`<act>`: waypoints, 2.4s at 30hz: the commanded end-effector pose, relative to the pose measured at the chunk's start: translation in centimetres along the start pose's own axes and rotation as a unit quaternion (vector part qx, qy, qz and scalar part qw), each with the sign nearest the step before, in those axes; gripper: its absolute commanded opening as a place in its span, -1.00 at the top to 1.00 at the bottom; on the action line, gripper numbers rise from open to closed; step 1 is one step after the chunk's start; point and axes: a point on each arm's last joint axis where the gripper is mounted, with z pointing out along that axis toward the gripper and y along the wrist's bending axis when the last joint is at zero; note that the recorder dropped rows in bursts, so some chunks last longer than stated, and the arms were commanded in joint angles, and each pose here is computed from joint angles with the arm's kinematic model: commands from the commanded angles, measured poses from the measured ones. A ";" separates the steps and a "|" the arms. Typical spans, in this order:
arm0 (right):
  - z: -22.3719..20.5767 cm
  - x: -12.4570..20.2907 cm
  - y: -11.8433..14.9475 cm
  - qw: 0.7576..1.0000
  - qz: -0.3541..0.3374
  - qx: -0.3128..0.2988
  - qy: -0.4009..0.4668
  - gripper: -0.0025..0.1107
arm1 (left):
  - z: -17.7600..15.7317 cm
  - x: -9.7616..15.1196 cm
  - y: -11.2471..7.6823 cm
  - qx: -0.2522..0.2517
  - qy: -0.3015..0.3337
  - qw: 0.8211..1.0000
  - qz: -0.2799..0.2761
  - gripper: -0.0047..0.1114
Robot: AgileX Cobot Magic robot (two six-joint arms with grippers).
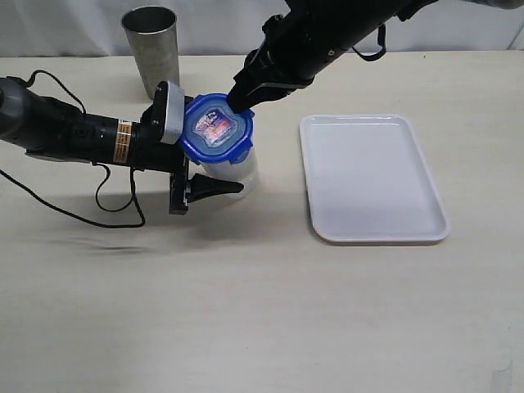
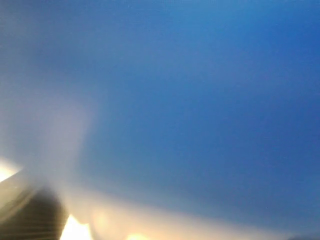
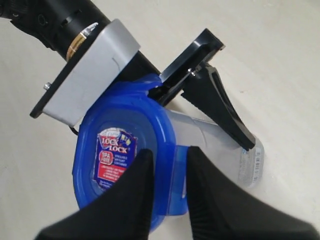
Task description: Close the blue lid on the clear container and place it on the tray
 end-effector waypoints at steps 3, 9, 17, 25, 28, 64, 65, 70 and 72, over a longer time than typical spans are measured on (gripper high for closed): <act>3.9 3.0 0.0 0.992 -0.005 -0.051 0.112 0.63 | 0.2 -1.8 0.4 -0.014 -0.054 0.998 -0.012 0.92; 5.0 3.6 -0.6 0.990 0.010 -0.055 0.128 0.40 | 0.2 -1.8 0.4 -0.014 -0.054 0.998 -0.012 0.92; 3.1 3.1 -0.3 0.991 -0.024 -0.018 0.132 0.40 | 0.0 -1.7 0.7 -0.026 -0.051 0.998 0.009 0.92; -0.5 2.2 0.5 0.988 -0.088 0.047 0.119 0.40 | -2.0 -2.0 1.8 -0.038 0.003 0.998 0.040 0.92; -1.3 1.8 0.8 0.986 -0.116 0.055 0.105 0.34 | -2.1 -2.1 1.8 -0.038 0.012 0.998 0.045 0.92; -0.4 -0.7 7.2 0.831 -0.493 0.187 0.176 0.05 | 1.7 -3.1 -0.1 0.017 0.047 0.986 0.156 0.92; -0.1 -0.6 7.1 0.831 -0.493 0.185 0.179 0.05 | 1.7 -3.1 -0.1 0.017 0.047 0.986 0.156 0.92; 0.7 0.0 6.8 0.828 -0.495 0.164 0.207 0.05 | 1.7 -3.1 -0.1 0.016 0.047 0.987 0.155 0.92; 1.1 0.2 6.7 0.827 -0.496 0.151 0.216 0.05 | 1.7 -3.1 -0.1 0.016 0.047 0.987 0.155 0.92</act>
